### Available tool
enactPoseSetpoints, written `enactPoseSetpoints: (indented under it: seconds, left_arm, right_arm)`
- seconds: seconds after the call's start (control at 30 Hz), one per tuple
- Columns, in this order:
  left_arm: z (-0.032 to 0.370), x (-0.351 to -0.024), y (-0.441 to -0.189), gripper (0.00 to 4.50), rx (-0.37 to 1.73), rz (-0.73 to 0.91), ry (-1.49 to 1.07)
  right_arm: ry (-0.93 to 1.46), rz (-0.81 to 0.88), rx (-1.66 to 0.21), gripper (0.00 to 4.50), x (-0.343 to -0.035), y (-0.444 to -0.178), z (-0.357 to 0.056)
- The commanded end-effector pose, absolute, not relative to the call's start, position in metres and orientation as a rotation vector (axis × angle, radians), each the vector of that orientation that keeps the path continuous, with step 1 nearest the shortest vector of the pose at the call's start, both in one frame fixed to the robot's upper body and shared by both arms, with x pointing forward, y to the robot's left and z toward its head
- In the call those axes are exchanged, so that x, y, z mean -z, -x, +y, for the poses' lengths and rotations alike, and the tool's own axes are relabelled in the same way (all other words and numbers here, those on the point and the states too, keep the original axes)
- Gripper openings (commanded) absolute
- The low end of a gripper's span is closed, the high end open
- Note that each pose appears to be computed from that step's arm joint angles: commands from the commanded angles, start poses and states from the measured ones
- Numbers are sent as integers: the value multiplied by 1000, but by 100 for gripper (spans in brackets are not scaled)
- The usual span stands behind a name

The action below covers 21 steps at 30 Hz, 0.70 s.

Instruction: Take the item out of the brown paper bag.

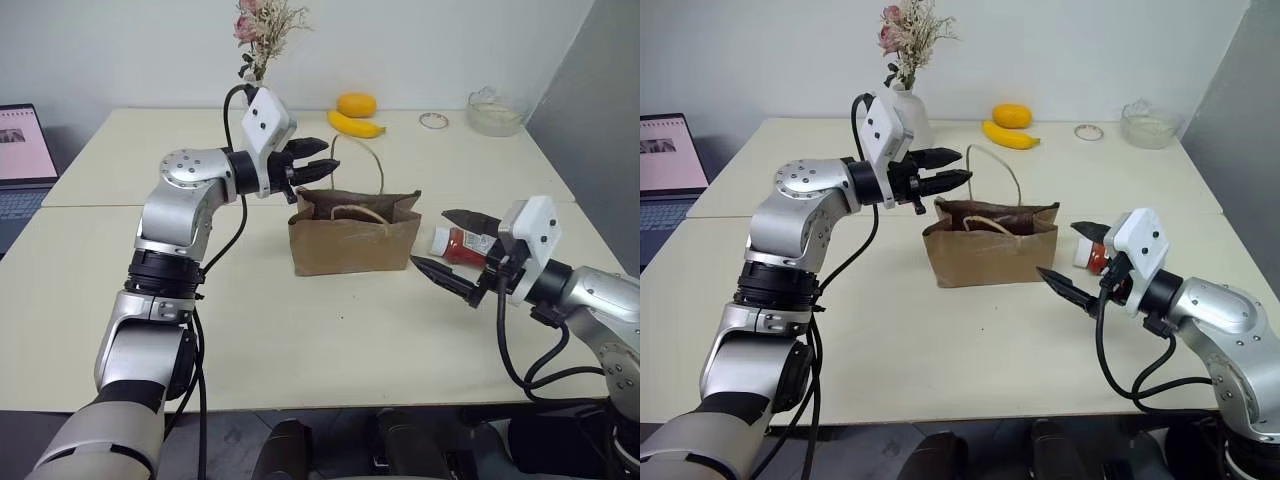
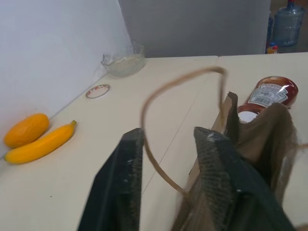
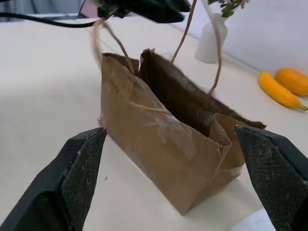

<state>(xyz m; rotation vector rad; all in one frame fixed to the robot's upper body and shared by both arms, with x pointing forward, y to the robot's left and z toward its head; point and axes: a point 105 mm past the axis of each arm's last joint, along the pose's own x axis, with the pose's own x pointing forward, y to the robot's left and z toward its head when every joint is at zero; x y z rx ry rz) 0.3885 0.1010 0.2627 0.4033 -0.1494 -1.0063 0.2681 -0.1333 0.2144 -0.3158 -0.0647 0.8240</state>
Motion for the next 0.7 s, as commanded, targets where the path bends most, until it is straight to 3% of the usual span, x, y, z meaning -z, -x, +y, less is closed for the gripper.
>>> enactPoseSetpoints:
  seconds: [0.03,0.1,0.17,0.3,0.4,0.53,0.7]
  left_arm:
    - [113,-277,-374,301,1022,-186,-427]
    - [125,-278,-362,356,1034,-183,-426]
    - [137,-280,-353,356,997,-196,-433]
    - [182,-266,-342,356,695,-216,-415]
    - [198,-230,-329,356,438,-201,-345]
    - [191,-190,-306,356,390,-135,-243]
    - [188,-176,-298,356,329,-147,-181]
  right_arm:
    - [330,-118,-806,450,-222,-272,-133]
    - [335,-134,-783,450,-222,-276,-135]
    - [321,-152,-768,450,-223,-280,-138]
    - [330,-207,-680,450,-222,-292,-147]
    - [305,-264,-621,450,-210,-294,-151]
    - [207,-329,-543,450,-198,-294,-156]
    - [220,-287,-581,450,-176,-295,-152]
